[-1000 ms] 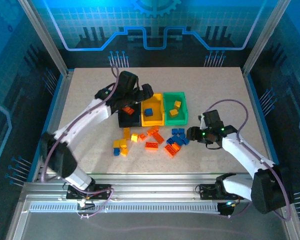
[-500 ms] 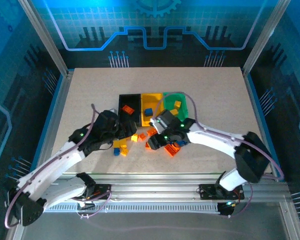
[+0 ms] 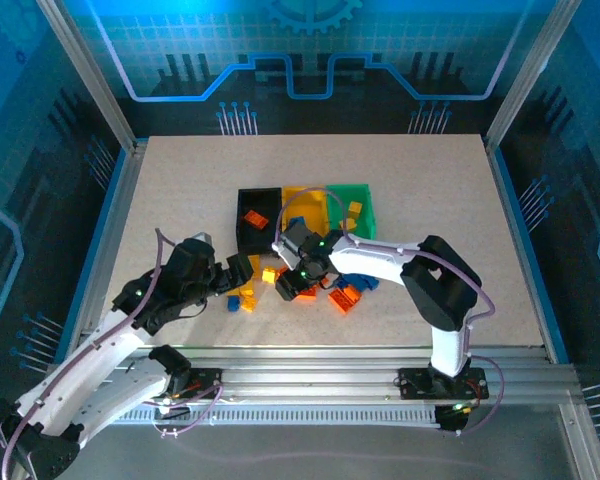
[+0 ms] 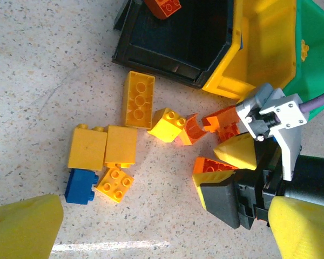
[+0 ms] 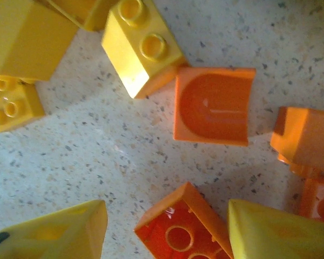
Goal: Sort the legos into containers by color
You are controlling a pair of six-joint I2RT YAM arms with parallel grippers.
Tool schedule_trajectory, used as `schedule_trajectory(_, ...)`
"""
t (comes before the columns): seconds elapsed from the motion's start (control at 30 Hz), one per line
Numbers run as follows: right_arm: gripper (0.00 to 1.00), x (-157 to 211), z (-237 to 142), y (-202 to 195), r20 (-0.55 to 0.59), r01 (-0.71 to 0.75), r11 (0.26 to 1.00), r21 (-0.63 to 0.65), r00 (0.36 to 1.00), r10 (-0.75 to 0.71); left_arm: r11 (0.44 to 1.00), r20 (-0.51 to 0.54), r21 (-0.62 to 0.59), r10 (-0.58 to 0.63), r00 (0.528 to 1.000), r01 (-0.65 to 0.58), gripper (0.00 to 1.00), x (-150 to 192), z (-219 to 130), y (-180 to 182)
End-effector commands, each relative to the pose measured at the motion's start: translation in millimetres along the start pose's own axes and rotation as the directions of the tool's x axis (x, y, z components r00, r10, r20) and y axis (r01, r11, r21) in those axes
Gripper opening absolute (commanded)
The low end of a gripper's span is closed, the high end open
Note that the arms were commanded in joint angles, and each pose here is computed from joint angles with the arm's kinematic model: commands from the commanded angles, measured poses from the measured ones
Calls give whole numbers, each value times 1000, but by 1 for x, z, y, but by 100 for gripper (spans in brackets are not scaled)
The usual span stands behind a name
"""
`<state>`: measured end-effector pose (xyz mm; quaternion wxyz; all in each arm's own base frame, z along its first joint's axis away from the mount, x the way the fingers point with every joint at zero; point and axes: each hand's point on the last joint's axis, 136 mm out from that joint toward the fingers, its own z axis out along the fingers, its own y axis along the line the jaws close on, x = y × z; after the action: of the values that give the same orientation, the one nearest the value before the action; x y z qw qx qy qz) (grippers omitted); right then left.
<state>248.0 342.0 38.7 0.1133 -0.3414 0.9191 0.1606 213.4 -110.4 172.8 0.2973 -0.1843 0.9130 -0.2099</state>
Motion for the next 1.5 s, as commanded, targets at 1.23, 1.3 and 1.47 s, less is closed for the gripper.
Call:
schedule_trajectory(1.23,25,-123,-75,14,323,3,994,107,946,-38,994,22,-102,-27,999,30,99,4,-5,35)
schedule_trajectory(1.3,25,-145,-68,4,326,-24,992,126,945,-18,994,9,-104,-33,999,34,99,8,-3,37)
schedule_trajectory(1.47,26,-183,-52,-29,358,-138,978,154,931,75,993,-17,-104,-49,999,47,99,16,4,40)
